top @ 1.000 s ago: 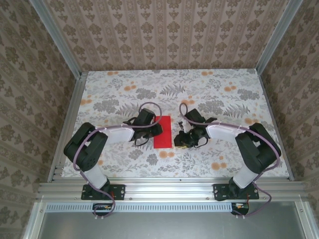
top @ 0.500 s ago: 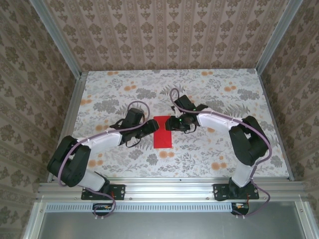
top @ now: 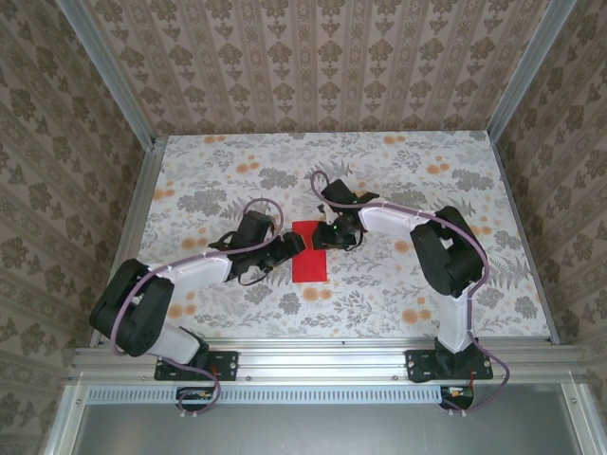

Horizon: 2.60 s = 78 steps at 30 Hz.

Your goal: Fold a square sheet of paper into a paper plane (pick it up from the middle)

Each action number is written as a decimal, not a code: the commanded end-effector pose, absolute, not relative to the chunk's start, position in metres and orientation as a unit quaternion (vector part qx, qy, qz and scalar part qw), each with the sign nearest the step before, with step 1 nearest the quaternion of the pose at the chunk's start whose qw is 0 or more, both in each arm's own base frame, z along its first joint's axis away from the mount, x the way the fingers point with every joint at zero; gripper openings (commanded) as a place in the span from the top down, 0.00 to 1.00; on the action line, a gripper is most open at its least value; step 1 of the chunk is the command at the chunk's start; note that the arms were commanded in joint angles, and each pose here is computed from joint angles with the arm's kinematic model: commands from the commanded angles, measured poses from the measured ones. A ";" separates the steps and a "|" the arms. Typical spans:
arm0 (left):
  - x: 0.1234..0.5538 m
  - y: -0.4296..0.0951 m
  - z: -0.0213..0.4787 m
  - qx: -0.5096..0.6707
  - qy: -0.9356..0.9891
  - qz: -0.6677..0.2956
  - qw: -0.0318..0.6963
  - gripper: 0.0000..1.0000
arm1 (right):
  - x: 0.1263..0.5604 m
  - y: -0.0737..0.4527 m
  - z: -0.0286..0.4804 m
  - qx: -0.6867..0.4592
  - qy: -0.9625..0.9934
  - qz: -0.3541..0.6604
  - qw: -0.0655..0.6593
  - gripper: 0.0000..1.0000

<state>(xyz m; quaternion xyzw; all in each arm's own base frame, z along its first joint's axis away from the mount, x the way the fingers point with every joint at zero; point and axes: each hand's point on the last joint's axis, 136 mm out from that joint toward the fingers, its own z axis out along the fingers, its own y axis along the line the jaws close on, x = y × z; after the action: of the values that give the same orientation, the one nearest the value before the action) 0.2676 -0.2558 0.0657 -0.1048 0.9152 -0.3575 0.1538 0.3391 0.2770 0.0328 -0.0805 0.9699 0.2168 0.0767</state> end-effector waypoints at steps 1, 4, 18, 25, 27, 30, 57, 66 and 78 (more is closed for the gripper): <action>0.268 -0.265 0.063 -0.116 0.909 -0.377 0.137 0.21 | 0.335 0.279 0.032 -0.096 0.966 0.234 0.050 0.67; 0.268 -0.270 0.060 -0.113 0.910 -0.377 0.133 0.21 | 0.334 0.277 0.030 -0.099 0.965 0.239 0.047 0.73; 0.271 -0.285 0.055 -0.112 0.907 -0.388 0.123 0.24 | 0.330 0.277 0.028 -0.098 0.953 0.286 0.030 0.75; 0.272 -0.288 0.053 -0.109 0.907 -0.388 0.121 0.26 | 0.326 0.273 0.021 -0.095 0.953 0.288 0.022 0.77; 0.271 -0.289 0.052 -0.107 0.907 -0.389 0.119 0.26 | 0.327 0.271 0.019 -0.092 0.954 0.286 0.023 0.79; 0.272 -0.293 0.051 -0.104 0.906 -0.393 0.117 0.27 | 0.327 0.269 0.018 -0.087 0.954 0.286 0.024 0.87; 0.280 -0.310 0.038 -0.066 0.908 -0.393 0.126 0.67 | 0.329 0.254 0.003 -0.021 0.941 0.338 0.018 0.91; 0.286 -0.310 0.037 -0.050 0.914 -0.376 0.142 0.90 | 0.332 0.258 0.021 -0.021 0.935 0.353 0.029 0.87; 0.283 -0.251 0.094 -0.002 0.948 -0.230 0.220 0.96 | 0.362 0.169 0.111 0.115 0.929 0.267 0.229 0.30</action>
<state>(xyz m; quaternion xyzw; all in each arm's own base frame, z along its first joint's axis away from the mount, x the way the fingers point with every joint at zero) 0.2841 -0.2779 0.0681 -0.0341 0.9338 -0.3047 0.1844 0.3556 0.1983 0.1014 0.0630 0.9307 0.3121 0.1799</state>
